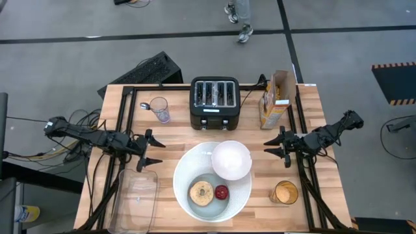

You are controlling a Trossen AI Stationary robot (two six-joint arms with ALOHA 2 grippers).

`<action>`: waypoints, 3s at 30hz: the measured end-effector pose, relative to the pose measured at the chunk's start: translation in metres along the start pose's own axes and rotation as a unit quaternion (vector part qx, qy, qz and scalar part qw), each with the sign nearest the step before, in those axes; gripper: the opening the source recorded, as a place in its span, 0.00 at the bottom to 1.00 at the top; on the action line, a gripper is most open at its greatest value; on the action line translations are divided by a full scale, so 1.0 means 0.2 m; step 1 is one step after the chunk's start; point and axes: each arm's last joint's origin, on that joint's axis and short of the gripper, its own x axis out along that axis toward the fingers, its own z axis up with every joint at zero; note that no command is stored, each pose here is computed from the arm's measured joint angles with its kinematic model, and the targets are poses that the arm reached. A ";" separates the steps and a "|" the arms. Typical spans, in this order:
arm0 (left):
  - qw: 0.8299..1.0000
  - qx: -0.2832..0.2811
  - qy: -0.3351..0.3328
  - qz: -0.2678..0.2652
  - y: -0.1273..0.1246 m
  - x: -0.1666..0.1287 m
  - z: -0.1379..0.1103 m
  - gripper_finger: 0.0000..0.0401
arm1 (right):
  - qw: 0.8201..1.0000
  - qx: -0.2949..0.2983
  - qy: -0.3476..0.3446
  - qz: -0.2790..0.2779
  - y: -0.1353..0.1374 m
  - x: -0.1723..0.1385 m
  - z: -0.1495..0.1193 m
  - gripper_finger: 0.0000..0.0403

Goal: Arrange a breakfast setting

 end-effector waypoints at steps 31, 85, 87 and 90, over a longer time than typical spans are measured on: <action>0.999 -0.006 -0.050 -0.008 0.00 -0.04 0.03 0.80 | 0.992 0.121 -0.021 0.007 0.01 0.00 0.02 0.40; 0.999 -0.006 -0.049 -0.009 0.00 -0.04 0.03 0.80 | 0.884 0.426 0.099 -0.168 0.19 -0.26 0.85 0.40; 0.999 -0.006 -0.049 -0.009 0.00 -0.04 0.03 0.80 | 0.870 0.434 0.130 -0.196 0.20 -0.23 0.82 0.40; 0.999 -0.006 -0.049 -0.009 0.00 -0.04 0.03 0.80 | 0.852 0.439 0.171 -0.228 0.22 -0.19 0.79 0.40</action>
